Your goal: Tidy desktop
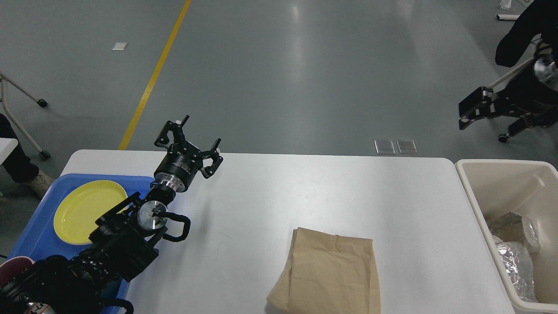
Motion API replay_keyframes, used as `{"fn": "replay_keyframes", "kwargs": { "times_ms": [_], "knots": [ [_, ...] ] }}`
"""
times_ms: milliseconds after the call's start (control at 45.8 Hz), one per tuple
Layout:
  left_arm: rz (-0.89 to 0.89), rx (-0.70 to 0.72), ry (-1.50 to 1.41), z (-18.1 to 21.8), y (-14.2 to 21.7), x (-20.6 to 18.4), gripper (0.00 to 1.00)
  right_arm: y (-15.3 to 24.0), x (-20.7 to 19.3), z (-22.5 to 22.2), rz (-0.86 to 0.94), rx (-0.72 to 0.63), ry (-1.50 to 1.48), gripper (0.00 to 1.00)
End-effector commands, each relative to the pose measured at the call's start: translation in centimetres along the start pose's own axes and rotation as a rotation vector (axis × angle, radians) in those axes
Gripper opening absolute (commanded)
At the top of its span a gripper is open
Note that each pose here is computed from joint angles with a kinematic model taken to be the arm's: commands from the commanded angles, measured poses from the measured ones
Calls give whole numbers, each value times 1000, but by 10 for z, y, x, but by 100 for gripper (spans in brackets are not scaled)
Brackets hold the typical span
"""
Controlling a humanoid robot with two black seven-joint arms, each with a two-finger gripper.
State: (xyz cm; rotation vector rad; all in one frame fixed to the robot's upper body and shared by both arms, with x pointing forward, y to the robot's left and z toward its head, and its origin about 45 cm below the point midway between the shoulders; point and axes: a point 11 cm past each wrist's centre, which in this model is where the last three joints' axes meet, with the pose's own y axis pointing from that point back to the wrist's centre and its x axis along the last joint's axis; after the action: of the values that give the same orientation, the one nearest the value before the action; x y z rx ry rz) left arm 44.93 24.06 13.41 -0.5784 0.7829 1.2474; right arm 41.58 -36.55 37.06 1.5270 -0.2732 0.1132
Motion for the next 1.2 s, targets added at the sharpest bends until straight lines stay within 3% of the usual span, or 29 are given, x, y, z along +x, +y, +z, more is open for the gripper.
{"fn": "replay_keyframes", "kwargs": {
  "times_ms": [0,219,350,590,831,1180],
  "knots": [
    [0,0,0,0,0,0,98,-6,-41,-55,-151,92,108,100],
    [0,0,0,0,0,0,98,-43,-108,-104,-376,241,189,100],
    [0,0,0,0,0,0,98,-78,-129,-112,-442,296,174,100],
    [0,0,0,0,0,0,98,-148,-111,-100,-331,317,75,100],
    [0,0,0,0,0,0,98,-207,-109,-46,-275,244,-83,100],
    [0,0,0,0,0,0,98,-209,-130,-70,-346,337,-100,100]
  ]
}}
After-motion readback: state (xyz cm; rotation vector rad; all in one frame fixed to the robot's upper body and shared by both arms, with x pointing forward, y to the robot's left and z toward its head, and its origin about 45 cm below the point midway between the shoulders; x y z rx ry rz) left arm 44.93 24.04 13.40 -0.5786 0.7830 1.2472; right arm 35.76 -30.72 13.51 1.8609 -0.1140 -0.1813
